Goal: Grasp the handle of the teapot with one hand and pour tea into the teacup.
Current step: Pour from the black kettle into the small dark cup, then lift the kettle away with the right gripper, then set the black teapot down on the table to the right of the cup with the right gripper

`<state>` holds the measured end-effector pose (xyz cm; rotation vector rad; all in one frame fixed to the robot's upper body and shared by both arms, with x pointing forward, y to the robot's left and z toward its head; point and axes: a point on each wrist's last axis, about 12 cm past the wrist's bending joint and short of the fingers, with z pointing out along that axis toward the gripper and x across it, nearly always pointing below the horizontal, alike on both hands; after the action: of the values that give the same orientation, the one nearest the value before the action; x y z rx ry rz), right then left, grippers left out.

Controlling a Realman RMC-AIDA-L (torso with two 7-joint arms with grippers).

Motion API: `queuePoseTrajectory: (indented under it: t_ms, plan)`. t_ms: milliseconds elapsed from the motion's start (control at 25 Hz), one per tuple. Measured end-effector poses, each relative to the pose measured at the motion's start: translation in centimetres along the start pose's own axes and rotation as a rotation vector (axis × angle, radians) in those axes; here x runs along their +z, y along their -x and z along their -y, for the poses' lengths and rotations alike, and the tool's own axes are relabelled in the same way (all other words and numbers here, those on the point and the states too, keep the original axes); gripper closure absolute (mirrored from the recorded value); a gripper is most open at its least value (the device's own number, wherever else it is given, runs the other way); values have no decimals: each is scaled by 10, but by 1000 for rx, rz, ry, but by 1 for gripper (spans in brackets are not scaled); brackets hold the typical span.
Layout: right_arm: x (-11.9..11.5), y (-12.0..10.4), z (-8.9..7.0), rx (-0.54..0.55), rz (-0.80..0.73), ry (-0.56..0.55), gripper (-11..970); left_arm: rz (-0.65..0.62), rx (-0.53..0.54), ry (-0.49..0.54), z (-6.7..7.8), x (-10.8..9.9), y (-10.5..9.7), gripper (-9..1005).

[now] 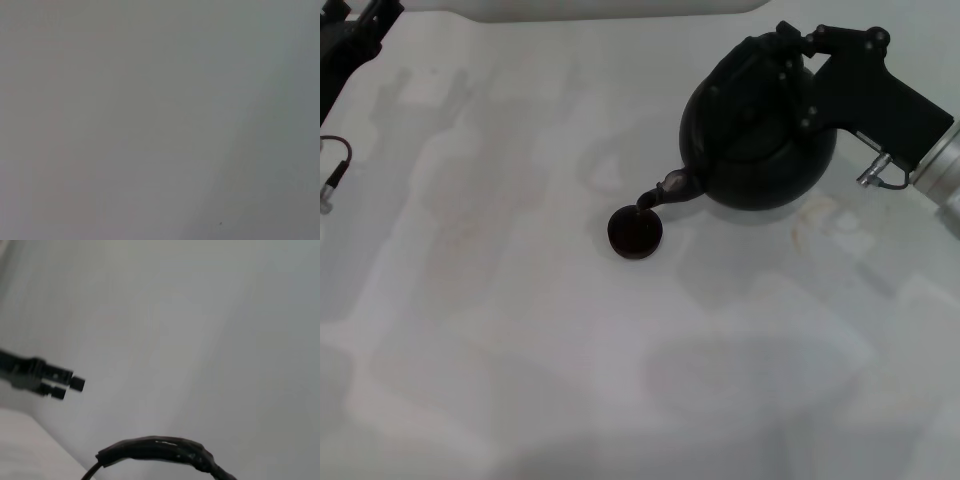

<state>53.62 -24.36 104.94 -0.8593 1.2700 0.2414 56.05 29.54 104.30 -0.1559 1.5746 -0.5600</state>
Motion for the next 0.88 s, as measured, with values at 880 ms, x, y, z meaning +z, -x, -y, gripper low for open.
queuePoseTrajectory:
  t_ms: [880]
  plan:
    - [-65, -27, 7, 627, -51, -227, 845, -7, 3, 3, -1, -2, -2, 109]
